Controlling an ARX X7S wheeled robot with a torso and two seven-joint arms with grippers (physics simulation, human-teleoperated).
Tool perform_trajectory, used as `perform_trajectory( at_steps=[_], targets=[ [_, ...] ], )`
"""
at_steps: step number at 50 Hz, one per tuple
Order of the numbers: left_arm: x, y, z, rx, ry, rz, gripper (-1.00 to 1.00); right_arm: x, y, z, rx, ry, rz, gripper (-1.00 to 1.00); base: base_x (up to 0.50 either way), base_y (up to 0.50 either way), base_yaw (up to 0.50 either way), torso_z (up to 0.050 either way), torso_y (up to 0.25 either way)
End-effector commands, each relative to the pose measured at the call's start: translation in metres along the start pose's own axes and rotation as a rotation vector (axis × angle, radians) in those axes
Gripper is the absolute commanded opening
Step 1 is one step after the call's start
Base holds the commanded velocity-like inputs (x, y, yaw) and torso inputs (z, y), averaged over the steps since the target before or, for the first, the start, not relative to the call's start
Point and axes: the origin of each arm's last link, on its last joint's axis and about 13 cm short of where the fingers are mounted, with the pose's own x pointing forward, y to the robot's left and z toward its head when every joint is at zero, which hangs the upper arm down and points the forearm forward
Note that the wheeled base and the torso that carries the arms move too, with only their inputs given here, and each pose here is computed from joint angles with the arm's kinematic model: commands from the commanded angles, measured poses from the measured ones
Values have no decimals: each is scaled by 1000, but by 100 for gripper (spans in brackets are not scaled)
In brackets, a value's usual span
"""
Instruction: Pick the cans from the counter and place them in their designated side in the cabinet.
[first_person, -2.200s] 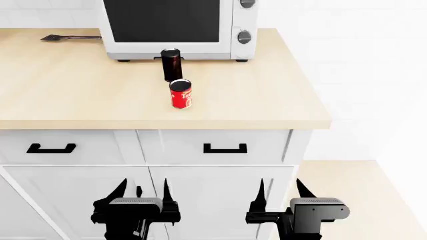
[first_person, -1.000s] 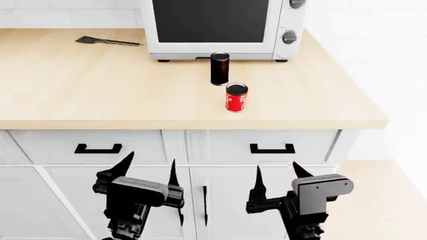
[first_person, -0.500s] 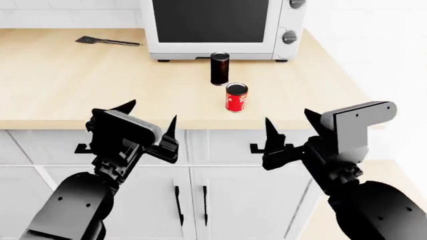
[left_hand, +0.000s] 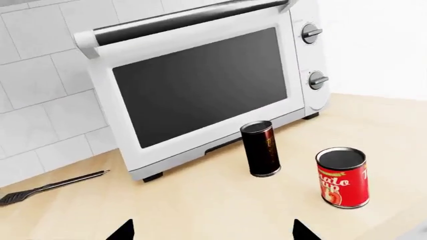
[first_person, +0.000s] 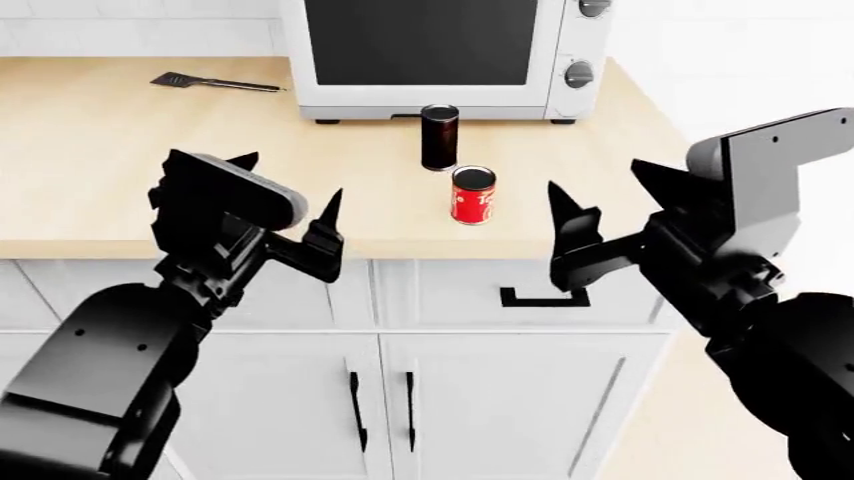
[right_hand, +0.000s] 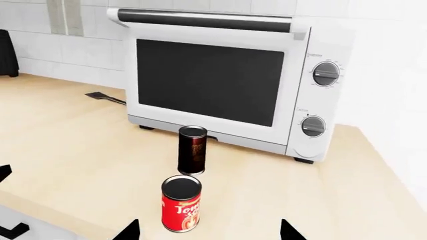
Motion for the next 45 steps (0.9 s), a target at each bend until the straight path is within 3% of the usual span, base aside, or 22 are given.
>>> perform_trajectory(
  at_steps=[1,16,37,45],
  targets=[
    [-2,3,3,6,22,2,100,-1,-1,6,-12,2,6,100,0,0,0,0,0],
    [-1,6,7,9,7,19,100,-2,1,3,-20,11,22,100,14,0,0,0,0],
    [-2,8,9,15,10,21,100,-1,3,2,-7,7,39,100,497,0,0,0,0],
    [-4,10,9,6,7,33,100,-5,12,0,31,-1,100,100,0,0,0,0,0]
  ],
)
